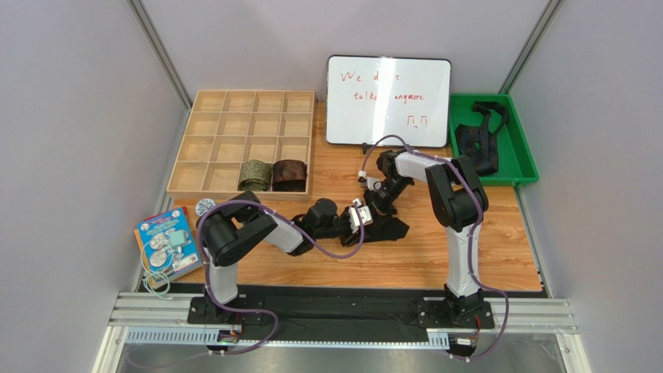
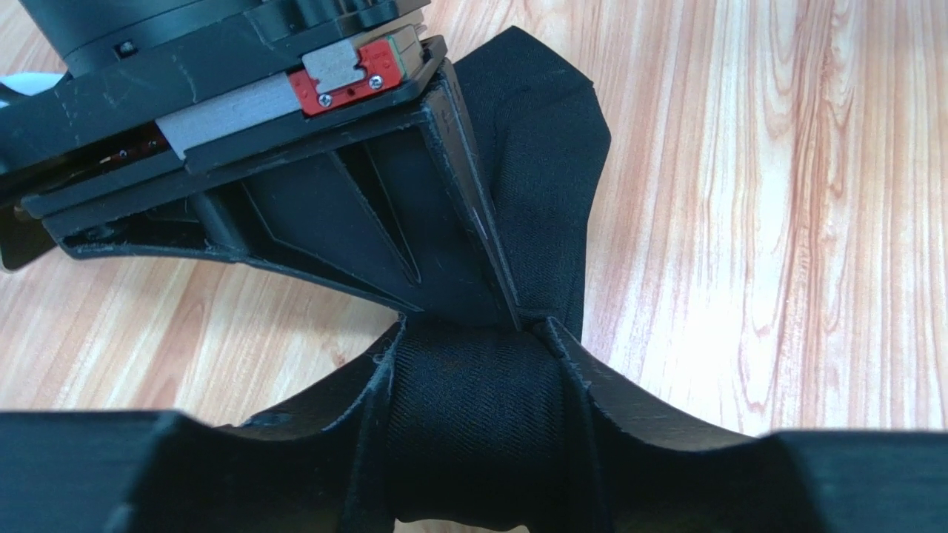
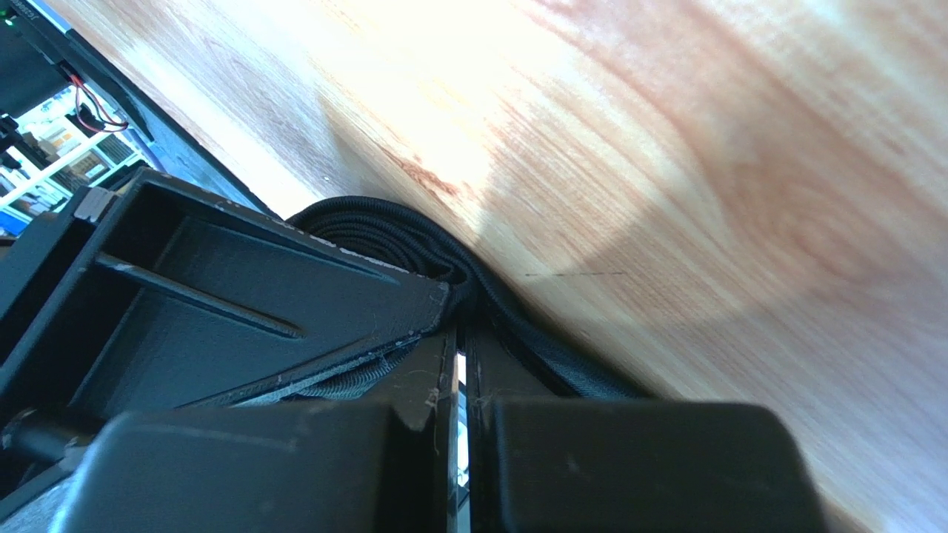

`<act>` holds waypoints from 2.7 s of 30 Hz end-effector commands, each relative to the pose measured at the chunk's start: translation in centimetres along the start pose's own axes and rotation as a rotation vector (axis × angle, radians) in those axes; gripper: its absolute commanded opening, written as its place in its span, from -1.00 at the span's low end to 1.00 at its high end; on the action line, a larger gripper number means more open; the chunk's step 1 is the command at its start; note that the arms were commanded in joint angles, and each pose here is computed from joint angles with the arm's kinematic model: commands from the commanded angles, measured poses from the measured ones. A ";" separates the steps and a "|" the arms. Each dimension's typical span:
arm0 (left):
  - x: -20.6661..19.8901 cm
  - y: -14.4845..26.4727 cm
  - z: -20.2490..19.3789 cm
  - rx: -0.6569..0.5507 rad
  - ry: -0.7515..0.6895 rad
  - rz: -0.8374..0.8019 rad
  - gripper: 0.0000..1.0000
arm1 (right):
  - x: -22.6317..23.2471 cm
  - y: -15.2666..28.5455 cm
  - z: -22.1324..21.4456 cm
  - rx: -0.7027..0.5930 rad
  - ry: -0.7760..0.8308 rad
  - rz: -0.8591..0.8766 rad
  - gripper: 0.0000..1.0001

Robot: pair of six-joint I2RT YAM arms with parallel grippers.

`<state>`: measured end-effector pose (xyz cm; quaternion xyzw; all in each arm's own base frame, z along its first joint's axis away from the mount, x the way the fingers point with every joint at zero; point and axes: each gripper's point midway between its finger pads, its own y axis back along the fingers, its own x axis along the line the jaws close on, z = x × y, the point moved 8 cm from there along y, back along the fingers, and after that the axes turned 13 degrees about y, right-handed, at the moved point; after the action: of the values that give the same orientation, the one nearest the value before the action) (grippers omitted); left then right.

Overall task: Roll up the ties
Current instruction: Roll the tie at the center of the board.

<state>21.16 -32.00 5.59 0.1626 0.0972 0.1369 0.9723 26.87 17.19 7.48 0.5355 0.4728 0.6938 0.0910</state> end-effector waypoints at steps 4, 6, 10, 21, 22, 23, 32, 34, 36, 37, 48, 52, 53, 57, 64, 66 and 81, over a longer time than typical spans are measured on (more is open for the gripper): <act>-0.5 -0.1 -0.4 -0.036 0.019 -0.021 -0.26 | -4.2 -2.9 0.7 0.032 0.103 -0.203 -1.00; -0.8 0.0 -1.2 0.019 -0.007 -0.026 -0.26 | -3.8 -2.5 0.9 0.016 0.114 -0.177 -1.00; -0.7 0.4 -2.3 0.144 -0.056 -0.003 -0.26 | -1.9 -0.7 1.7 -0.030 0.145 -0.137 -0.84; -0.5 1.2 -6.4 0.482 -0.007 -0.016 -0.46 | 0.7 4.3 0.7 -0.111 0.139 -0.029 -0.20; -0.5 1.2 -6.4 0.490 -0.006 -0.015 -0.46 | 0.8 4.9 0.5 -0.121 0.134 -0.024 -0.20; -0.5 1.4 -6.6 0.511 0.003 -0.015 -0.46 | 0.7 5.3 0.4 -0.134 0.126 -0.015 -0.20; -0.6 0.9 -6.2 0.583 0.064 -0.020 -0.43 | 2.1 7.0 -0.8 -0.304 0.028 0.158 -0.02; -0.4 0.6 -5.8 0.580 0.074 -0.013 -0.43 | 2.1 6.7 -0.4 -0.345 0.024 0.160 0.00; -0.5 0.7 -5.8 0.590 0.088 -0.012 -0.43 | 1.7 6.0 -0.5 -0.338 0.023 0.162 0.00; -0.5 0.7 -5.8 0.593 0.095 -0.009 -0.42 | 1.7 5.7 -0.3 -0.341 0.009 0.166 -0.02; -0.7 0.9 -5.8 0.618 0.122 0.004 -0.41 | 1.0 2.8 -0.1 -0.313 0.028 0.137 -0.20; -0.6 1.0 -5.8 0.624 0.121 0.008 -0.41 | 0.4 2.5 0.0 -0.295 0.021 0.133 -0.82; -0.6 1.0 -5.8 0.625 0.120 0.006 -0.41 | 0.3 2.4 0.0 -0.294 0.023 0.131 -0.92; -0.6 1.1 -5.8 0.626 0.115 0.009 -0.40 | -0.4 2.7 -0.6 -0.299 -0.002 0.123 -1.00; -0.4 1.2 -5.7 0.620 0.121 0.008 -0.38 | -2.7 3.6 -1.7 -0.311 -0.064 0.003 -1.00; -0.4 1.3 -5.5 0.613 0.117 0.011 -0.34 | -3.1 3.6 -2.0 -0.303 -0.076 -0.024 -1.00; -0.2 0.9 -3.1 0.538 0.116 0.027 0.32 | -4.9 3.4 -2.4 -0.249 -0.115 -0.206 -1.00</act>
<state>22.50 -33.89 6.55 0.3001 0.1272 0.1267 0.9369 27.05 12.95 9.24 0.5758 0.3568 0.7138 0.1778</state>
